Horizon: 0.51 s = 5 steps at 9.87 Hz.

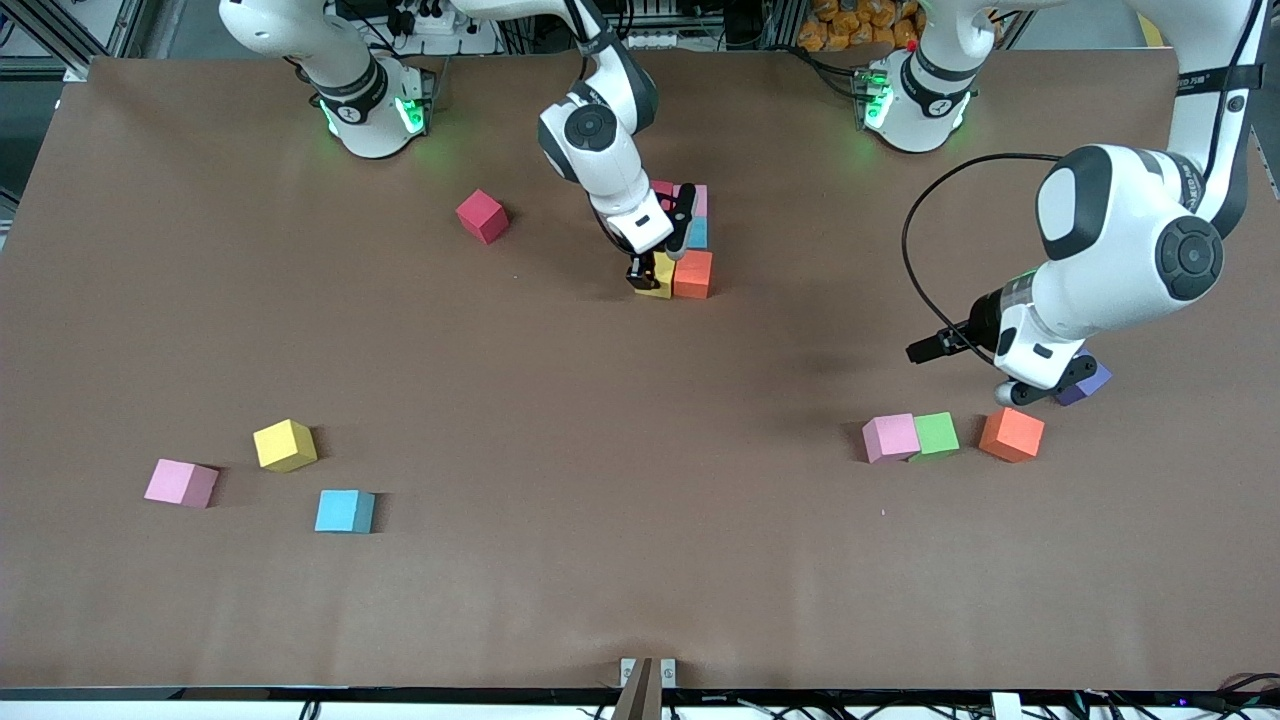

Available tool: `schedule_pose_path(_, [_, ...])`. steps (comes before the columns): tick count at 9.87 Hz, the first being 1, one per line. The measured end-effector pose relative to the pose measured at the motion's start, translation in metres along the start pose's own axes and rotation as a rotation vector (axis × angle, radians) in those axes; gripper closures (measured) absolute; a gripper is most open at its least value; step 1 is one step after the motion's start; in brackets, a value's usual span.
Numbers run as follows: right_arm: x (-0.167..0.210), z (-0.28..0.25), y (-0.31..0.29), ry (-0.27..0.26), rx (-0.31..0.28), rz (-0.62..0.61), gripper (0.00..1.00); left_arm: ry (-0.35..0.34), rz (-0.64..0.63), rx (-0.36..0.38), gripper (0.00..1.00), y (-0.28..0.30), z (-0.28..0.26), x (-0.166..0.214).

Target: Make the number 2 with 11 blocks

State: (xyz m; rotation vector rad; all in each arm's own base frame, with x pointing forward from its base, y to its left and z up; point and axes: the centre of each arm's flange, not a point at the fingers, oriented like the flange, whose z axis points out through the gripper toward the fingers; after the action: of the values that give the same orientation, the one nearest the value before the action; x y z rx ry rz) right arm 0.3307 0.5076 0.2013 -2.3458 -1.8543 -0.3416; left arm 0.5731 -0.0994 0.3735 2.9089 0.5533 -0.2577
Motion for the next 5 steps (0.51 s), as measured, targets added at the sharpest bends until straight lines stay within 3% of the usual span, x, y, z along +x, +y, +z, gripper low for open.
schedule_pose_path(1, [0.0, 0.001, 0.0, -0.001, 0.0, 0.001, 0.35, -0.004, -0.002, 0.002, 0.0, 0.0, 0.003, 0.002])
schedule_pose_path(4, [-0.002, -0.001, 0.01, -0.003, -0.007, 0.022, 0.0, 0.007, -0.051, 0.002, 0.0, -0.025, 0.0, 0.022])
schedule_pose_path(5, [-0.001, -0.005, 0.015, -0.005, 0.001, 0.031, 0.0, 0.007, -0.046, 0.003, 0.0, -0.019, 0.004, 0.029])
